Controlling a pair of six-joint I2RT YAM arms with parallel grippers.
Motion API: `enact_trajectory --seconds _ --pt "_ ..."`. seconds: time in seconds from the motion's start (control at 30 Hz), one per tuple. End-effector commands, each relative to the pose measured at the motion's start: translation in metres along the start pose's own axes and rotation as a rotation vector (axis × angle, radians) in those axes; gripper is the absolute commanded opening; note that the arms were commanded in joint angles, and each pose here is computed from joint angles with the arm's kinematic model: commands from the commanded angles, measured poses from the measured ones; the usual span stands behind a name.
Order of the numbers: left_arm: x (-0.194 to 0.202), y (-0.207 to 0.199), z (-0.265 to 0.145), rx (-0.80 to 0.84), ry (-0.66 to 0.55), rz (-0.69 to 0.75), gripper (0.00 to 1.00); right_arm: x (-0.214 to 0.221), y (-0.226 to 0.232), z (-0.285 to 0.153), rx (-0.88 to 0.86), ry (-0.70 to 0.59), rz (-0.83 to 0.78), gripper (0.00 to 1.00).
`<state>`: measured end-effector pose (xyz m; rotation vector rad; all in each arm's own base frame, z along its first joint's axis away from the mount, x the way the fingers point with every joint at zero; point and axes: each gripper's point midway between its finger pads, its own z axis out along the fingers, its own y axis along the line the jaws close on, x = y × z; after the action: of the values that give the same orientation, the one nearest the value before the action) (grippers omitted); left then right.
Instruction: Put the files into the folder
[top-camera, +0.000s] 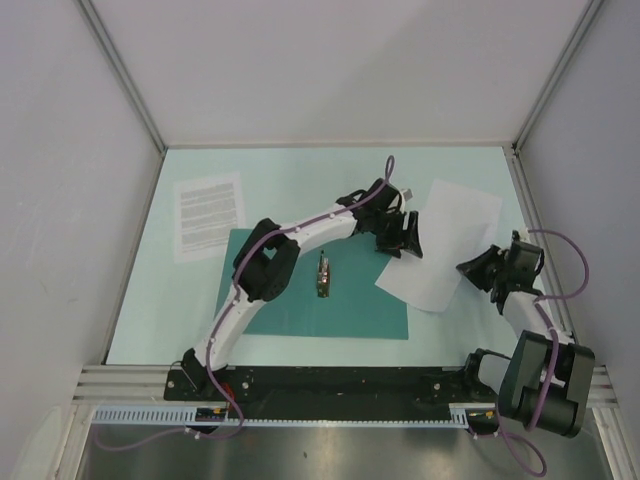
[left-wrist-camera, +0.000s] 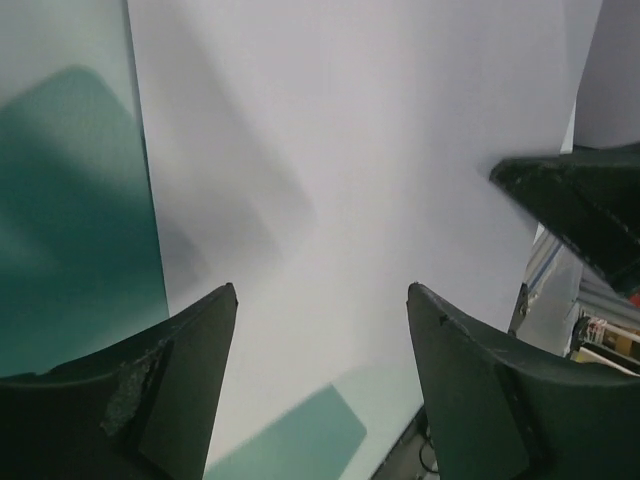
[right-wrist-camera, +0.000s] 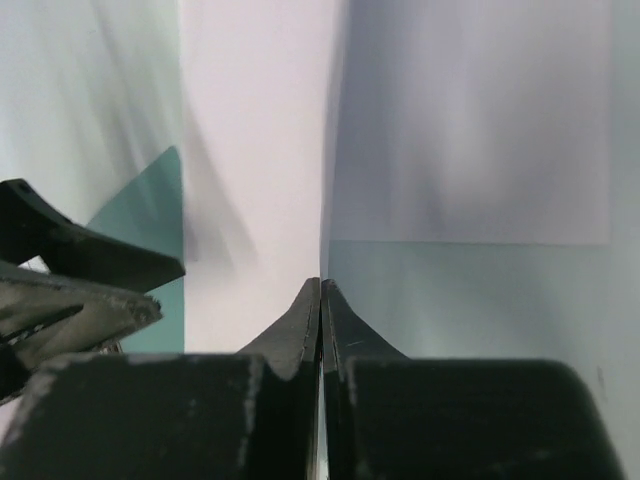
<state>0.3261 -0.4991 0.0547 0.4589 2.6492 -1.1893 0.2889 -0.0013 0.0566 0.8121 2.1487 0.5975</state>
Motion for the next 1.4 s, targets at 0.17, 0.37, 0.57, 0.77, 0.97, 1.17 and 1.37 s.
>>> enact_trajectory --seconds 0.17,0.37,0.57,0.77,0.97,1.17,1.37 --pt "-0.023 -0.076 -0.193 -0.018 -0.316 0.199 0.82 -0.007 0.159 -0.052 -0.419 -0.052 -0.34 0.0" --pt "0.018 -0.025 -0.253 -0.094 -0.417 0.123 0.82 0.087 0.258 -0.103 -0.83 0.222 -0.431 0.0" --pt "0.059 0.032 -0.274 -0.211 -0.434 0.058 0.82 0.123 0.278 -0.14 -0.958 0.348 -0.403 0.0" --pt "0.085 0.063 -0.272 -0.273 -0.412 0.032 0.82 0.097 0.248 -0.118 -0.844 0.344 -0.29 0.0" --pt "0.089 0.072 -0.27 -0.28 -0.408 0.019 0.82 0.1 0.184 -0.06 -0.601 0.447 -0.1 0.0" --pt "0.089 0.075 -0.268 -0.276 -0.396 0.018 0.82 0.117 0.149 -0.025 -0.495 0.461 -0.1 0.0" --pt "0.094 0.084 -0.26 -0.277 -0.37 0.005 0.82 0.127 0.123 -0.007 -0.426 0.463 -0.089 0.0"
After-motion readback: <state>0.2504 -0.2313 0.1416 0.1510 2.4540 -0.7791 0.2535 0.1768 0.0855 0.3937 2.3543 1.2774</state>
